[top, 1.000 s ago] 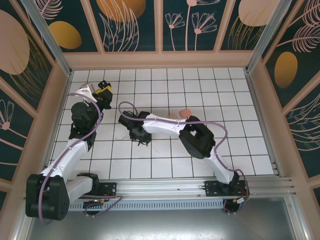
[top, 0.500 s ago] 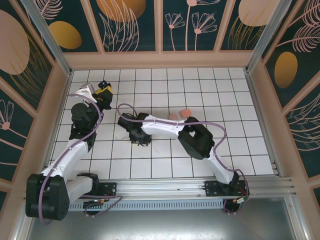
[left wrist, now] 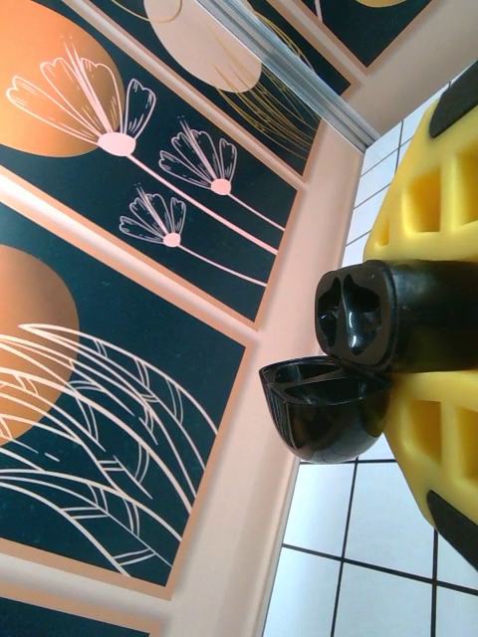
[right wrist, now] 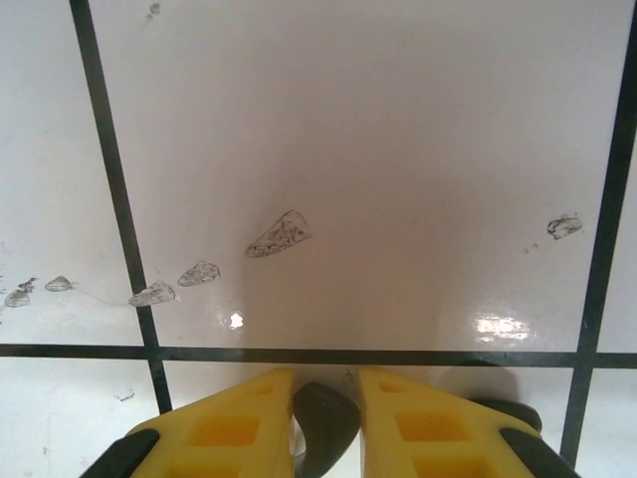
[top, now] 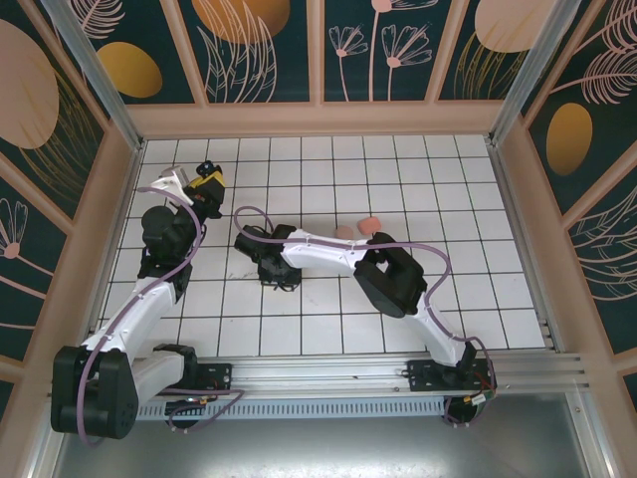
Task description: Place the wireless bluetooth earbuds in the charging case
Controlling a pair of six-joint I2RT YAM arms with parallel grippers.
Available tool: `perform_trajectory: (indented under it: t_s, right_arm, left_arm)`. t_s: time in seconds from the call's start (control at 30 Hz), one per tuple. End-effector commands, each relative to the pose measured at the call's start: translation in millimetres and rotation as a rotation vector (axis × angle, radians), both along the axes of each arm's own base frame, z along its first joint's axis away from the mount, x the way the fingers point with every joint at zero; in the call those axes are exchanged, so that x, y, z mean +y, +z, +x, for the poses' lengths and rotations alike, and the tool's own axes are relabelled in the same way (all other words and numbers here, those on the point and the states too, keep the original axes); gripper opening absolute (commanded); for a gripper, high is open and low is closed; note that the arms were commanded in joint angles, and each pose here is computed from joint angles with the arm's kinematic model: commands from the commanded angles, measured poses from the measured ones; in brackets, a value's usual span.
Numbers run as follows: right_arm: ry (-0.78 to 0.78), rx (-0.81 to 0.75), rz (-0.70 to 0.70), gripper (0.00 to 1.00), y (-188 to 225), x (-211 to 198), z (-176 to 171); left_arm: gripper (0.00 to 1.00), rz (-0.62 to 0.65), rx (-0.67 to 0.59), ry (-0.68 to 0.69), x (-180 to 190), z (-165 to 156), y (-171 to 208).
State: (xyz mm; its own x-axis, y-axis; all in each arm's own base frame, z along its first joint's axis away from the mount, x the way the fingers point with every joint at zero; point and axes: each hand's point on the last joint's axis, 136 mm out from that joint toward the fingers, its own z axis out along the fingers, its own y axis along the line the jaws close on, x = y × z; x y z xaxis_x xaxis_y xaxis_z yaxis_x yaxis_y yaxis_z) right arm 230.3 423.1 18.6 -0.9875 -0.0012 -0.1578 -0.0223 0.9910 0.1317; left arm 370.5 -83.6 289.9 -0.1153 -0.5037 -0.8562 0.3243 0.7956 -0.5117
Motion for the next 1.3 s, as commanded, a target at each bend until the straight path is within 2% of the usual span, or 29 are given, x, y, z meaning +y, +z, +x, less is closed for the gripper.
perform_trajectory:
  t_s: [0.0,0.17,0.57,0.9,1.1,1.27]
  right_arm:
    - [0.006,0.017,-0.002,0.18,-6.9,3.4,-4.1]
    - [0.012,-0.025,0.026,0.17,6.8,6.1,1.7]
    - [-0.014,-0.219,0.089,0.17,82.2,-13.5,25.8]
    - [-0.074,-0.311,0.115,0.17,121.4,-67.3,51.2]
    - [-0.103,-0.398,0.139,0.17,156.1,-104.7,82.0]
    - [-0.115,-0.509,0.179,0.17,201.2,-129.9,110.1]
  left_arm:
    - [0.00,-0.014,-0.035,-0.007,1.4,-2.5,7.9]
    - [0.00,-0.016,-0.034,-0.013,0.4,-2.1,8.7]
    - [0.00,0.009,-0.041,-0.039,-4.4,-1.5,17.0]
    - [0.00,0.038,-0.071,-0.160,-24.0,-7.3,19.8]
    - [0.00,0.079,-0.149,-0.253,-38.1,-19.0,19.2]
    - [0.00,0.118,-0.238,-0.312,-47.9,-33.9,16.8]
